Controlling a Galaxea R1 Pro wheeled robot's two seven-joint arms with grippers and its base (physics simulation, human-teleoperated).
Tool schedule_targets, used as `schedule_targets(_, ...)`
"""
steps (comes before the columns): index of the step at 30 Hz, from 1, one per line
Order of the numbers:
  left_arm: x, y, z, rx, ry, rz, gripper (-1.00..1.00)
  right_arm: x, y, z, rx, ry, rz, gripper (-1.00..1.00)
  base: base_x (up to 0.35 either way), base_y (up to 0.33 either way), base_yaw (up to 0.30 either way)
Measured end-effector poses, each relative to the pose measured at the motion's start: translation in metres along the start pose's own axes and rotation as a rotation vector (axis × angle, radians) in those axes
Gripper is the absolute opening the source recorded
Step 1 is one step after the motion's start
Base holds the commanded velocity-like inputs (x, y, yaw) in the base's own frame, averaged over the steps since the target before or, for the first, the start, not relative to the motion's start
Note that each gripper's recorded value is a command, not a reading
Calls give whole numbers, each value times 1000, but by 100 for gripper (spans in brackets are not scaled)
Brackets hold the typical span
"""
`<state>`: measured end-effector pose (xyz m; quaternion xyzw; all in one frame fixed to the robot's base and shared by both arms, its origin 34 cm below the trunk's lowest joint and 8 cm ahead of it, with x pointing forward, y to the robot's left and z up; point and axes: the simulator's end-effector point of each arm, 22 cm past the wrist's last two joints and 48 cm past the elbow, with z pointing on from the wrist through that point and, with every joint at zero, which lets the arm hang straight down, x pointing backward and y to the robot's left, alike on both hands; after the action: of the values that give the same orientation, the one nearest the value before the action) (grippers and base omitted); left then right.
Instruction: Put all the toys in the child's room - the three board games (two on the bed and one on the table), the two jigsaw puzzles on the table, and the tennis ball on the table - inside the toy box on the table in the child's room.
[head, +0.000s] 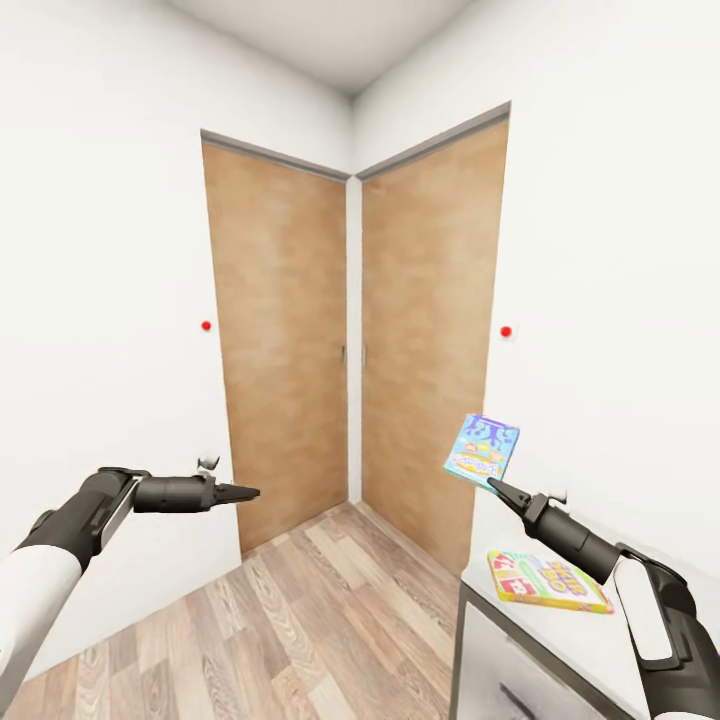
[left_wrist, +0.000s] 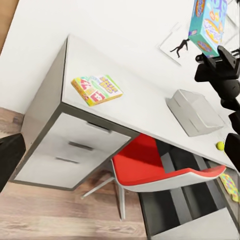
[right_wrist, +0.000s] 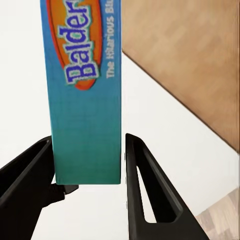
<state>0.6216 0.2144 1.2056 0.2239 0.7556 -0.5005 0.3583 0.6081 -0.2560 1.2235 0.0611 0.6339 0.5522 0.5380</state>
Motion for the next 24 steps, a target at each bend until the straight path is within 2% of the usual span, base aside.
schedule_targets(6, -1, -3, -1, 0, -2, 5, 100, -1, 3, -1, -4, -2, -2, -100, -118, 31, -256)
schedule_targets(24, -6, -10, -5, 0, -9, 21, 100, -3, 5, -2, -9, -11, 2, -100, -8, 1, -256)
